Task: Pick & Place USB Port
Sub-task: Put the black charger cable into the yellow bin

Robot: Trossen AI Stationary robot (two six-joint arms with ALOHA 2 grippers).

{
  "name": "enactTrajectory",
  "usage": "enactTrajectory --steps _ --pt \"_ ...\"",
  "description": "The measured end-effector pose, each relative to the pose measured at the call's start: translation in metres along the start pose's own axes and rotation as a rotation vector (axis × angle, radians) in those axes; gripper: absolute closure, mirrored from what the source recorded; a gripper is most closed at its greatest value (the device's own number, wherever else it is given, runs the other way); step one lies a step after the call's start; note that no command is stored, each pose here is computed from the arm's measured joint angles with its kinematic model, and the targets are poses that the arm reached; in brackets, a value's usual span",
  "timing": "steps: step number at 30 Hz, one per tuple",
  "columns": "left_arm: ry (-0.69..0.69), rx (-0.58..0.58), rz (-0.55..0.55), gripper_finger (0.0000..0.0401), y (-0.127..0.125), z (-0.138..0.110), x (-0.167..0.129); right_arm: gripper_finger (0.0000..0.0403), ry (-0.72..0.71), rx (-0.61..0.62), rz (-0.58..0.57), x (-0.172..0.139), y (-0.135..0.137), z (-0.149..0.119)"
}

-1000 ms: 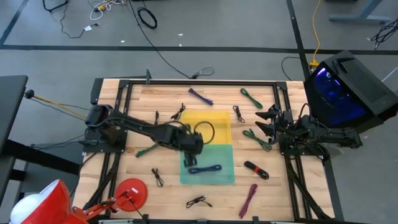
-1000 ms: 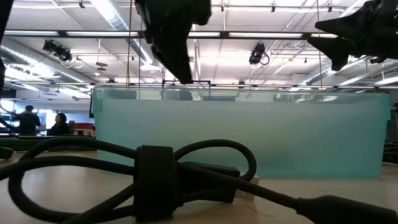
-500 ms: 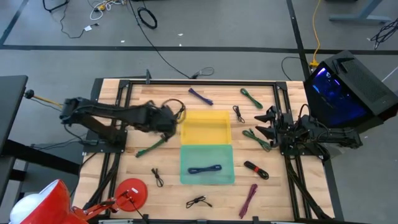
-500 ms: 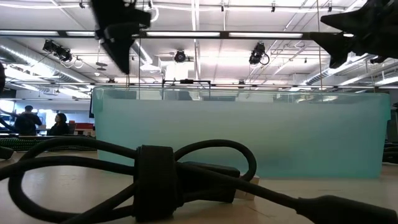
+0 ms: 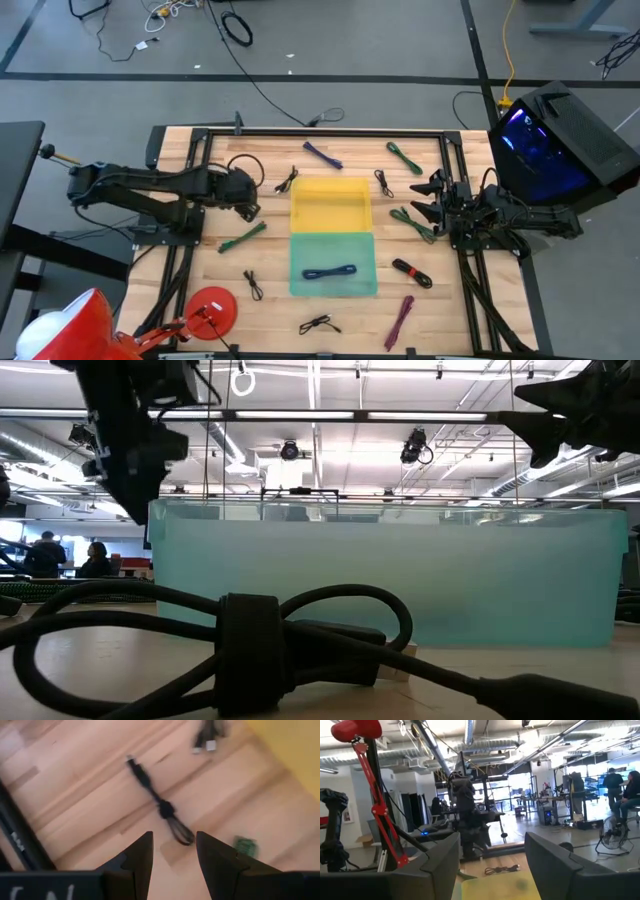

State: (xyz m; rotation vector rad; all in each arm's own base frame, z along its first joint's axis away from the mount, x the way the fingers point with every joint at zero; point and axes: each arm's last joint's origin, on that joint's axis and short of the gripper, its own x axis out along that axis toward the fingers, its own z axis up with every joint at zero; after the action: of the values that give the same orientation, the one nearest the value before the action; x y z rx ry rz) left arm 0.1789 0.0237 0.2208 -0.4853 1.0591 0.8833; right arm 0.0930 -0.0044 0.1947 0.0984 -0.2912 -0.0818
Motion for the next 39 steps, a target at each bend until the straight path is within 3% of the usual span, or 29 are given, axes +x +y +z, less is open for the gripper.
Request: enactTrajectory --steps 3,9,18,24,39 --pt "0.014 -0.051 0.02 0.0245 0.009 0.001 0.014 0.0179 0.001 0.002 0.007 0.0 0.0 0.0" --pt "0.008 -0.115 -0.133 0.0212 0.016 0.01 0.039 0.0179 0.001 0.002 0.01 0.0 0.0 0.0" --pt "0.057 -0.216 -0.091 0.0158 0.041 0.009 0.061 0.0179 0.001 0.002 0.01 0.0 0.0 0.0" --pt "0.016 -0.264 -0.183 0.016 0.041 0.011 0.07 0.0179 0.001 0.0 0.01 0.0 0.0 0.0" --pt "0.109 -0.269 -0.097 0.0181 0.034 0.009 0.102 0.0179 0.002 -0.002 0.01 0.0 0.0 0.0"
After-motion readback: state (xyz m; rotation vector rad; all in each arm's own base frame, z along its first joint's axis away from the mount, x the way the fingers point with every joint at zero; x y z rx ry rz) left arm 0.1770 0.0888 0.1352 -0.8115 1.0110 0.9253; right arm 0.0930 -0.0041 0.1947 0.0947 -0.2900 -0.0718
